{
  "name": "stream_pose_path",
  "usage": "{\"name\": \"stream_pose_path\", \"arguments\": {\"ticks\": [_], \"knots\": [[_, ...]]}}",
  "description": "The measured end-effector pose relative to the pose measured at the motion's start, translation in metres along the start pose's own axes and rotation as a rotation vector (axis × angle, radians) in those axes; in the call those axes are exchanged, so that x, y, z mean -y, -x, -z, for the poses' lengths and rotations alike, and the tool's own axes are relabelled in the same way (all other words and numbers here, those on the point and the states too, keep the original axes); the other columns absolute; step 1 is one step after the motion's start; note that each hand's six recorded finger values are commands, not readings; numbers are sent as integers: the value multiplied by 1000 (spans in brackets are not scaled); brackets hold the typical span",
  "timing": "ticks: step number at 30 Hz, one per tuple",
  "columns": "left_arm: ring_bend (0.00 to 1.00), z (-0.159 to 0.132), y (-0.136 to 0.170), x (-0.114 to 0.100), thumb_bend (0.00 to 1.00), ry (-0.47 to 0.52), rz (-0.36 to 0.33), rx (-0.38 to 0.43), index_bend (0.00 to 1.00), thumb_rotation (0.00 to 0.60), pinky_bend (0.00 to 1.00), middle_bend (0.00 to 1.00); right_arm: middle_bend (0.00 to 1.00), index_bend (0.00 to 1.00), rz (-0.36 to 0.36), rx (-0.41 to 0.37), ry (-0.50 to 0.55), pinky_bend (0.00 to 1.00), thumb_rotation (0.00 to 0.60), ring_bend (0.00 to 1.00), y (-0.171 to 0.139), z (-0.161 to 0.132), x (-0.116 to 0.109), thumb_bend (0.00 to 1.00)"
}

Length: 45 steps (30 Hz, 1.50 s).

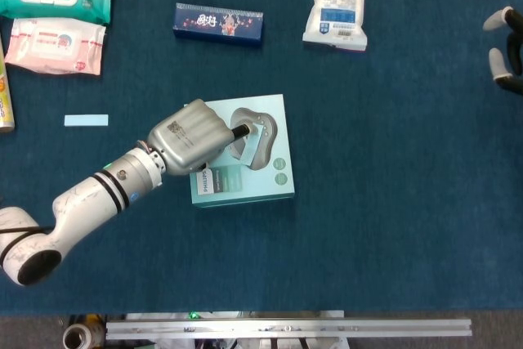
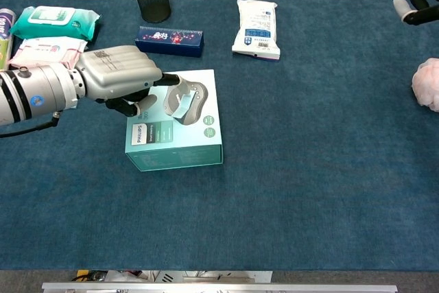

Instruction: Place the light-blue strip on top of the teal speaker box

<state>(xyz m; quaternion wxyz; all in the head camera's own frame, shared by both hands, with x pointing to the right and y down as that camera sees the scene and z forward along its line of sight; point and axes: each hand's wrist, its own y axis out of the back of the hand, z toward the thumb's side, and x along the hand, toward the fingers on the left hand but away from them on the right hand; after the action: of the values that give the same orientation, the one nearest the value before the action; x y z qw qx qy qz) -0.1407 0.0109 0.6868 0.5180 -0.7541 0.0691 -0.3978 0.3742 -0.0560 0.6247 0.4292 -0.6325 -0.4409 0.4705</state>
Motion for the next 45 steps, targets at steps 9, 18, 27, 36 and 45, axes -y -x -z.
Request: {"name": "stream_pose_path", "arguments": {"ticks": [9, 18, 27, 36, 45], "knots": [[1000, 2, -3, 7, 740, -20, 30, -15, 183, 600, 943, 1000, 864, 411, -1, 6, 4, 1000, 600, 982, -1, 4, 0, 408], [1000, 3, 0, -2, 740, -5, 5, -30, 184, 600, 943, 1000, 864, 411, -3, 7, 11, 1000, 600, 983, -1, 5, 1, 408], [1000, 2, -7, -2, 740, 0, 8, -28, 184, 600, 943, 1000, 864, 408, -4, 11, 13, 1000, 600, 984, -2, 8, 1, 408], [1000, 3, -8, 3, 740, -15, 30, -35, 185, 600, 943, 1000, 864, 408, -8, 19, 16, 1000, 600, 985, -3, 12, 2, 408], [1000, 1, -6, -6, 740, 3, -5, -40, 184, 600, 943, 1000, 865, 408, -11, 21, 20, 1000, 600, 986, -4, 14, 3, 409]]}}
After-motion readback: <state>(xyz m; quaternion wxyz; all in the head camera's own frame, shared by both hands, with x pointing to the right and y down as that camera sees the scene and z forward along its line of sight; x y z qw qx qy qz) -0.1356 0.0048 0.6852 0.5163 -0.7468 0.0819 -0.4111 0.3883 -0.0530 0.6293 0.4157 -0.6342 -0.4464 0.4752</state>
